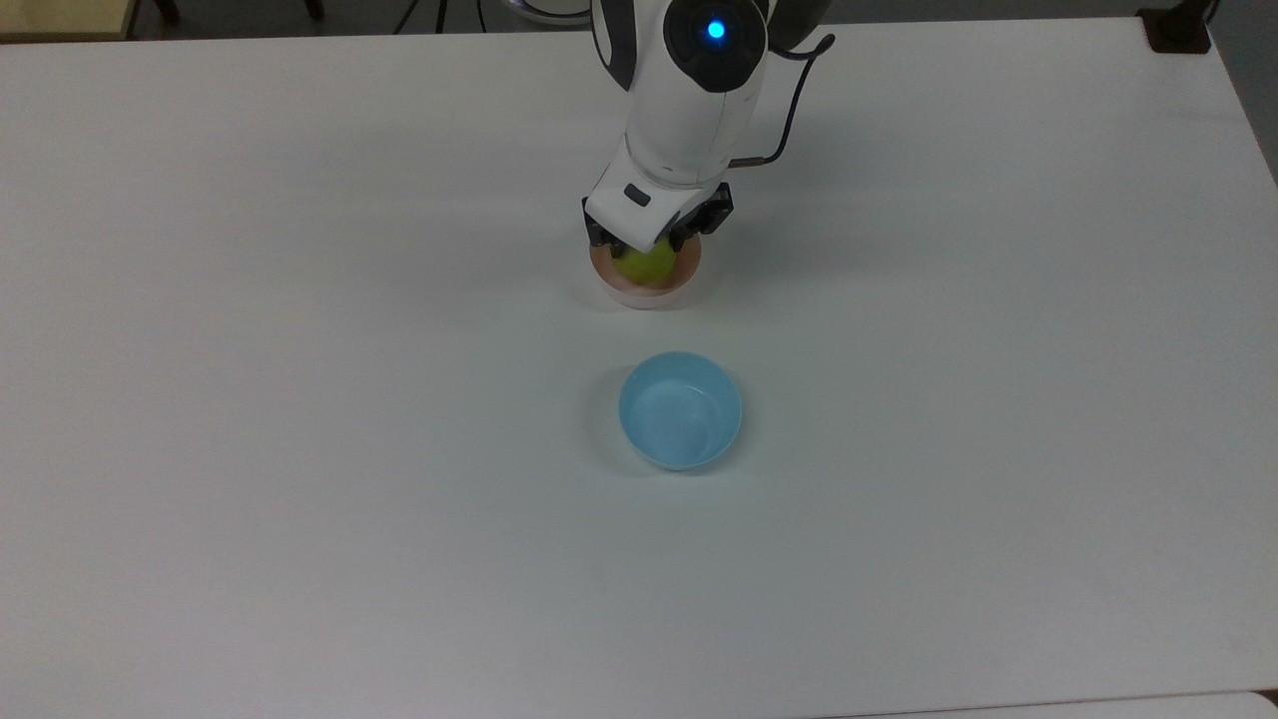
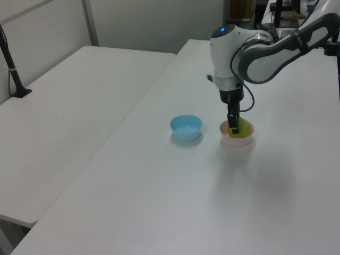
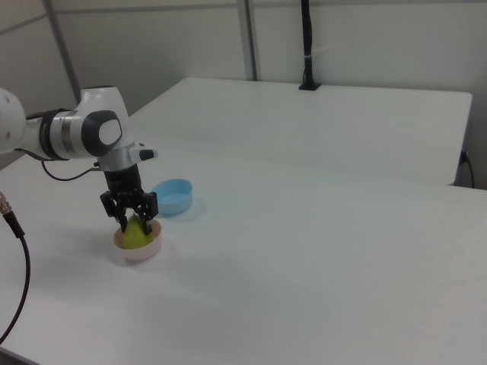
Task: Place the pear in the bowl
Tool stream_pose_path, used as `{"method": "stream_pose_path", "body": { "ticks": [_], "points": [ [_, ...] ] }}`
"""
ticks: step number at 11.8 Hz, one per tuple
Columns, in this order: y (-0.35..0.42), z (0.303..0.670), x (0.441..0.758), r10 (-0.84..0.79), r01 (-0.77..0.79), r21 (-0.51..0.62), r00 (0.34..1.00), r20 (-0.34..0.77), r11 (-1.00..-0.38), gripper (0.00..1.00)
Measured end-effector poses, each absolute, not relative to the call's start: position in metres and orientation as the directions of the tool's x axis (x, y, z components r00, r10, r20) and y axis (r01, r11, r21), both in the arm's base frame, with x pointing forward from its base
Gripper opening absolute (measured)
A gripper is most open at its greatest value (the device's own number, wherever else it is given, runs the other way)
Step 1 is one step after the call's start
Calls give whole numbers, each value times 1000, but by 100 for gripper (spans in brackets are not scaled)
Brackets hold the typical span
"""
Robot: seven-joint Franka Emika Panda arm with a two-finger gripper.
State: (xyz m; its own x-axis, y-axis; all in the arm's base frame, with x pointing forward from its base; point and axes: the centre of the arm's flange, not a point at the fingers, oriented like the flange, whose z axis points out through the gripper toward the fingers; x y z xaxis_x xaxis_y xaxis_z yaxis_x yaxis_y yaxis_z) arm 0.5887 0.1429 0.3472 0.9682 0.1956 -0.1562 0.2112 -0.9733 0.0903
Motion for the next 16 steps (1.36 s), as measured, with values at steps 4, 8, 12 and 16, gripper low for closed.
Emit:
{"method": "stream_pose_path", "body": {
  "ticks": [4, 8, 12, 16],
  "points": [
    [141, 350, 590, 192, 207, 91, 970, -149, -974, 100],
    [115, 420, 597, 146, 151, 89, 988, -53, -985, 100],
    [49, 520, 585, 29, 31, 85, 999, -33, -996, 100],
    [10, 574, 561, -36, -37, 74, 999, 17, -997, 100]
  ]
}}
